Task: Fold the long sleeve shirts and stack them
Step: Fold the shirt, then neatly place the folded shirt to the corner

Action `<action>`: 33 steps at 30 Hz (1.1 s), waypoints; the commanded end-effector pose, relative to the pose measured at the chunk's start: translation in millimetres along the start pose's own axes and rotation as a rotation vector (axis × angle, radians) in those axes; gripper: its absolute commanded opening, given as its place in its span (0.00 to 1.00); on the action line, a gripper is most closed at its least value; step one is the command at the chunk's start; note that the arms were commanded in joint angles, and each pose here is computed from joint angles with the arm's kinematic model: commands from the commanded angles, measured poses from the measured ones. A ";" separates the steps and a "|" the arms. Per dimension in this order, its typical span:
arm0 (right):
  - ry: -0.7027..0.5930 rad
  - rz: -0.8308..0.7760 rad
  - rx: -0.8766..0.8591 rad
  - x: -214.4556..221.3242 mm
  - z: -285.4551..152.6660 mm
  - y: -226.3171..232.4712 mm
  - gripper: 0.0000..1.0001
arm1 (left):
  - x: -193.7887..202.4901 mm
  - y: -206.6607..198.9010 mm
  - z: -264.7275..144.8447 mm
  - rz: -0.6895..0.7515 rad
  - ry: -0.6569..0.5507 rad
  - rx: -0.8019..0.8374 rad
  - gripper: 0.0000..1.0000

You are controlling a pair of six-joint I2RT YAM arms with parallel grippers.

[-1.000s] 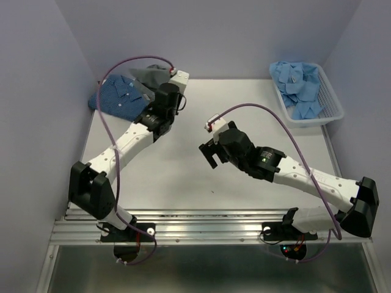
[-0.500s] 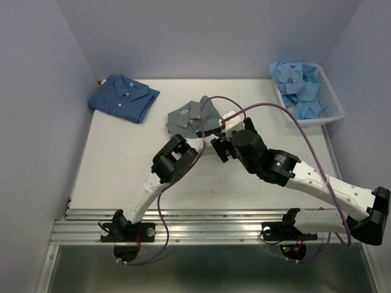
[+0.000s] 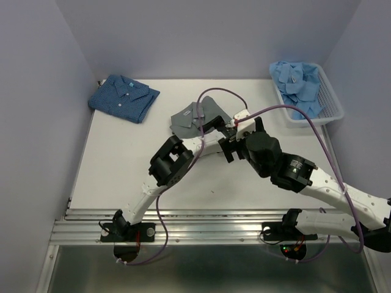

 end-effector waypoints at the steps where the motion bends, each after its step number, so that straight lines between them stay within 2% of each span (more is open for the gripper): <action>1: -0.010 0.022 -0.011 -2.0 10.4 8.0 1.00 | -32.6 23.6 -88.5 -0.237 -0.191 0.269 0.99; 3: -0.018 0.029 -0.007 -3.2 8.3 6.1 1.00 | -32.1 25.2 -99.8 -0.319 -0.240 0.338 0.99; 4: -0.051 0.065 0.049 -9.3 -1.1 -5.4 1.00 | -31.3 50.2 -137.5 -0.471 -0.355 0.532 0.99; 5: -0.052 0.065 0.050 -9.4 -1.2 -5.5 1.00 | -32.4 64.4 -148.4 -0.511 -0.383 0.539 0.99; 6: -0.075 0.092 0.091 -13.3 -4.9 -11.5 1.00 | -23.0 56.8 -153.3 -0.503 -0.386 0.642 0.99; 7: -0.085 0.122 0.115 -14.4 -5.9 -13.5 1.00 | -25.8 63.2 -162.6 -0.549 -0.448 0.690 0.99; 9: -0.118 0.188 0.184 -19.1 -9.1 -20.2 1.00 | -14.9 84.3 -184.1 -0.622 -0.517 0.757 0.99; 10: -0.119 0.206 0.206 -19.4 -8.2 -23.5 1.00 | 0.1 79.4 -180.7 -0.632 -0.496 0.761 0.99; 11: -0.127 0.250 0.225 -22.3 -7.7 -27.1 1.00 | 6.2 96.5 -191.0 -0.690 -0.543 0.766 0.99; 12: -0.128 0.274 0.237 -23.2 -5.7 -29.8 1.00 | 13.9 101.6 -191.0 -0.726 -0.540 0.746 0.99; 13: -0.123 0.314 0.249 -22.9 0.1 -35.4 1.00 | 28.2 96.0 -186.0 -0.769 -0.501 0.749 0.99; 14: -0.118 0.335 0.246 -23.3 5.5 -38.7 1.00 | 37.7 112.7 -188.5 -0.831 -0.514 0.733 0.99; 16: -0.073 0.367 0.176 -17.9 27.1 -40.0 1.00 | 59.0 113.5 -177.3 -0.935 -0.436 0.701 0.99; 18: -0.028 0.470 0.173 -10.6 52.7 -63.0 1.00 | 77.3 136.5 -163.2 -1.073 -0.396 0.652 0.99; 19: 0.000 0.502 0.053 -10.0 63.3 -59.3 1.00 | 92.7 135.5 -149.2 -1.120 -0.337 0.634 0.99; 20: 0.060 0.546 0.054 0.6 86.1 -66.7 1.00 | 102.3 143.8 -148.1 -1.214 -0.309 0.639 0.99; 21: 0.061 0.565 -0.031 -6.6 93.9 -61.9 1.00 | 121.2 143.1 -129.2 -1.261 -0.245 0.618 0.99; 22: 0.103 0.562 -0.042 0.8 114.9 -58.6 1.00 | 127.0 151.1 -131.7 -1.317 -0.264 0.633 0.99; 27: 0.111 0.584 -0.193 -16.2 158.0 -45.6 1.00 | 158.1 151.1 -114.7 -1.490 -0.187 0.576 0.99; 28: 0.133 0.582 -0.275 -15.8 168.0 -37.2 1.00 | 162.9 148.7 -110.2 -1.507 -0.158 0.559 0.99; 29: 0.093 0.558 -0.349 -30.5 168.3 -35.7 1.00 | 165.2 145.0 -104.0 -1.510 -0.124 0.548 0.99; 30: 0.037 0.539 -0.506 -42.1 164.7 -27.1 1.00 | 163.9 142.9 -103.0 -1.503 -0.114 0.561 0.99; 33: -0.040 0.504 -0.706 -53.5 151.7 -17.7 1.00 | 159.3 131.8 -89.2 -1.474 -0.058 0.549 0.99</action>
Point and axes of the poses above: each gripper's point midway between its finger pads, its own z axis out along the fingers, its own y axis along the line the jaws close on, x = y × z, the point moved 9 cm from there along -z, back along the fingers, and after that the axes turned 1 degree about -z, right-handed, at the moved point
